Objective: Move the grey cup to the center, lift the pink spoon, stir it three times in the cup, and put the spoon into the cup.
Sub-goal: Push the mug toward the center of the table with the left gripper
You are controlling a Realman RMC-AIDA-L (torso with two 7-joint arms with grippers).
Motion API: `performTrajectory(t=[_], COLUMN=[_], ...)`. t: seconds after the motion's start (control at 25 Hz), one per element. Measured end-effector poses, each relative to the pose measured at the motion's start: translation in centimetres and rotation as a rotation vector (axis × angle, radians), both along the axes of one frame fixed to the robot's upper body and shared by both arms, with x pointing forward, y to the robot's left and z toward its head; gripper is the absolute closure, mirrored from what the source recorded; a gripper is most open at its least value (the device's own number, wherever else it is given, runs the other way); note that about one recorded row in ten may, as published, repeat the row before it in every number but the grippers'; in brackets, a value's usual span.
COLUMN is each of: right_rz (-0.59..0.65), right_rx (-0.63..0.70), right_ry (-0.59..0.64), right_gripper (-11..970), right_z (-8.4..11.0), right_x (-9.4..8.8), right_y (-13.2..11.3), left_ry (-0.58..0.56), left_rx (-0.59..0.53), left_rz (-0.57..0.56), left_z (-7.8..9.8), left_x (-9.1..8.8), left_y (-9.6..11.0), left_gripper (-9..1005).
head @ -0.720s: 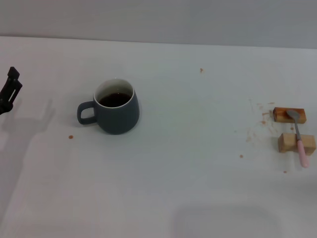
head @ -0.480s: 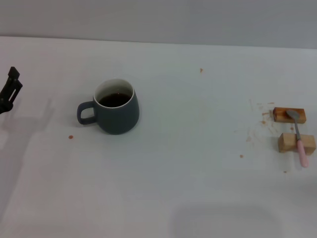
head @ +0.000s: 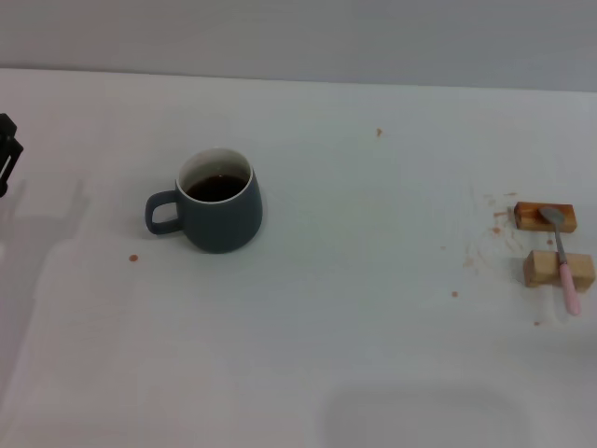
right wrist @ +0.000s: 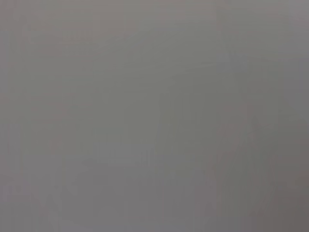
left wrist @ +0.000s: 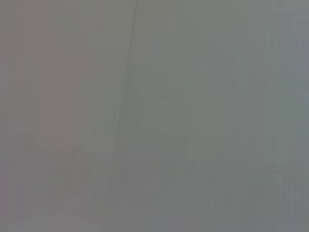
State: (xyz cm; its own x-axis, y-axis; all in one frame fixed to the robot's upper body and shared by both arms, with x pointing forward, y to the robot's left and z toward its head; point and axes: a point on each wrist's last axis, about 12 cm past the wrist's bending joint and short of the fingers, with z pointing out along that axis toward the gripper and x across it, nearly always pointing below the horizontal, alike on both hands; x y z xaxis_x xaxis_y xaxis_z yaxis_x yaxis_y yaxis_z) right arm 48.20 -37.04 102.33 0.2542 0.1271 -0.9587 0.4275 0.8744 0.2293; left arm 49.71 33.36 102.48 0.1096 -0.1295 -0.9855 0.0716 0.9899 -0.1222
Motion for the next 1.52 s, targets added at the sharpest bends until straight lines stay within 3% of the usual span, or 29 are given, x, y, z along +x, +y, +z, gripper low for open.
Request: performTrajectory(t=[0.56,0.76,1.52], right_rz=[0.032,0.033,-0.014], right_rx=[0.04,0.138,0.211], right_ry=[-0.043,-0.088,-0.077], right_gripper=[232,232,232], right_z=[0.6,0.3,-0.7], right_x=[1.1,0.3,-2.3], right_y=[0.5,-0.2,-2.8], left_ry=[0.014,0.037,0.165], left_rx=[-0.034,-0.073,-0.052], left_rz=[0.06,0.054,-0.048], left_z=[0.1,0.1,0.6], left_x=[0.8,1.5,5.4], left_y=[0.6,0.6,-0.3], left_gripper=[233,234,258])
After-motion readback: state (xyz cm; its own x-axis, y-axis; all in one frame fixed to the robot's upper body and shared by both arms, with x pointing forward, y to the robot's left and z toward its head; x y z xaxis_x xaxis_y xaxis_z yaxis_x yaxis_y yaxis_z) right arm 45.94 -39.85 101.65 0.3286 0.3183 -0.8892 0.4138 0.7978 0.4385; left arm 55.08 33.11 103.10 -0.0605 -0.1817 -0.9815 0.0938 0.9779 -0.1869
